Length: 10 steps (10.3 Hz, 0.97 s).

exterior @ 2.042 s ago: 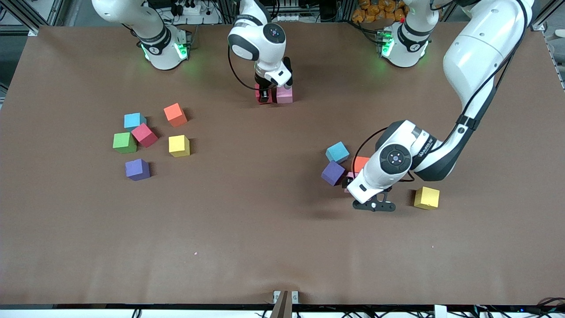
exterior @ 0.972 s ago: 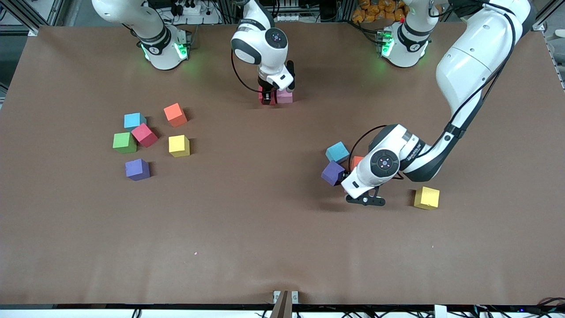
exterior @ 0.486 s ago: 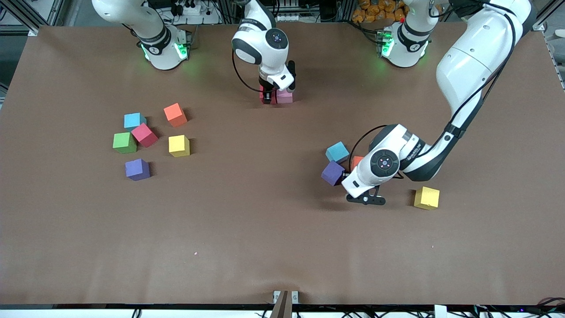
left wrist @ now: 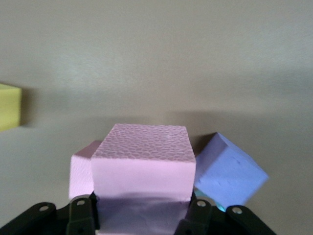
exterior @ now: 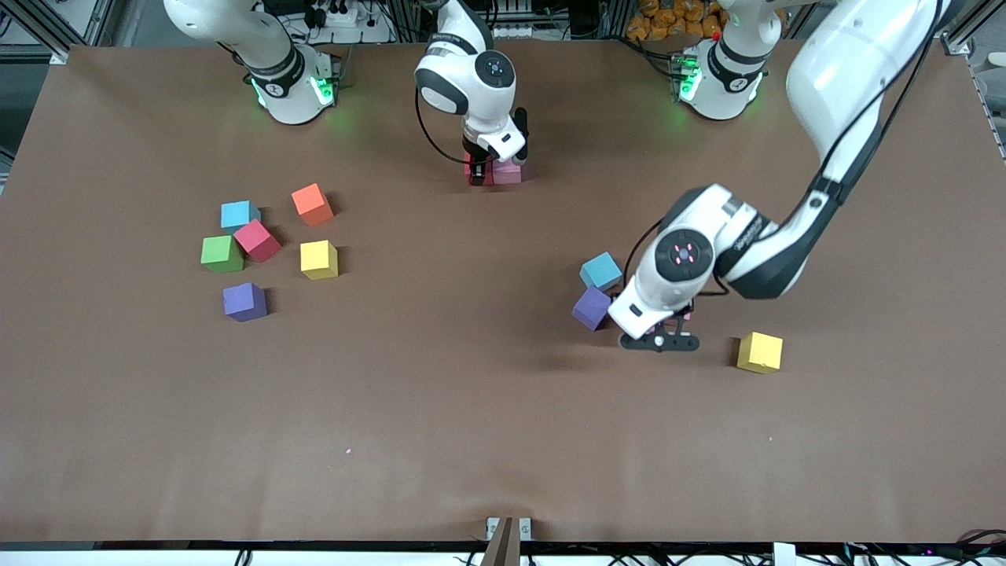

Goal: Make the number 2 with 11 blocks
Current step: 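Set the red block beside pink while the left gripper grasps another pink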

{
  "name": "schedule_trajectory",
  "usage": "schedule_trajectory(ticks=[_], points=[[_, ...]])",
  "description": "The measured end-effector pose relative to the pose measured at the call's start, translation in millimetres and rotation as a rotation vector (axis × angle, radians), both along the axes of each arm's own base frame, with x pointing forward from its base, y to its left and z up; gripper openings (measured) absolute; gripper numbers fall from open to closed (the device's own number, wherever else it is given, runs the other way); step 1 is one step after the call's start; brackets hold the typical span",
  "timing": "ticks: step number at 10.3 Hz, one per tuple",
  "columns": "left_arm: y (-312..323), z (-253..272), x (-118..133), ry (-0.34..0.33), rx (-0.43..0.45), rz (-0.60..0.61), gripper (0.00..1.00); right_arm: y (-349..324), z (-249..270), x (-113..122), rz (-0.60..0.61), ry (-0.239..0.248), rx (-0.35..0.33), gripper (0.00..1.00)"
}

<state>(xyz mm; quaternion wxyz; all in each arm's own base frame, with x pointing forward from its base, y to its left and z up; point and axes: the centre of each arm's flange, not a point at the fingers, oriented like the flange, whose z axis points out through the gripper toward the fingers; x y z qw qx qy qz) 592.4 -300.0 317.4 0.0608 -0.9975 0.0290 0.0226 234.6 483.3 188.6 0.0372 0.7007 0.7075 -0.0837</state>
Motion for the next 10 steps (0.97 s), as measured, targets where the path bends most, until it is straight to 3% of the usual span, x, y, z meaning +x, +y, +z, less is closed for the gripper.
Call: schedule_trajectory(ticks=[1,2,10], points=[[-4.2,17.7,-5.2,-0.009,0.007,0.009,0.60,0.3,-1.0,0.0,0.000,0.001,-0.001,0.95],[-5.3,30.6,-7.7,-0.014,0.001,0.019,0.60,0.8,-0.7,0.3,-0.001,0.001,0.000,1.00],[5.4,61.5,-11.3,0.002,0.012,0.065,0.60,7.8,28.1,5.8,-0.008,-0.012,0.021,1.00]])
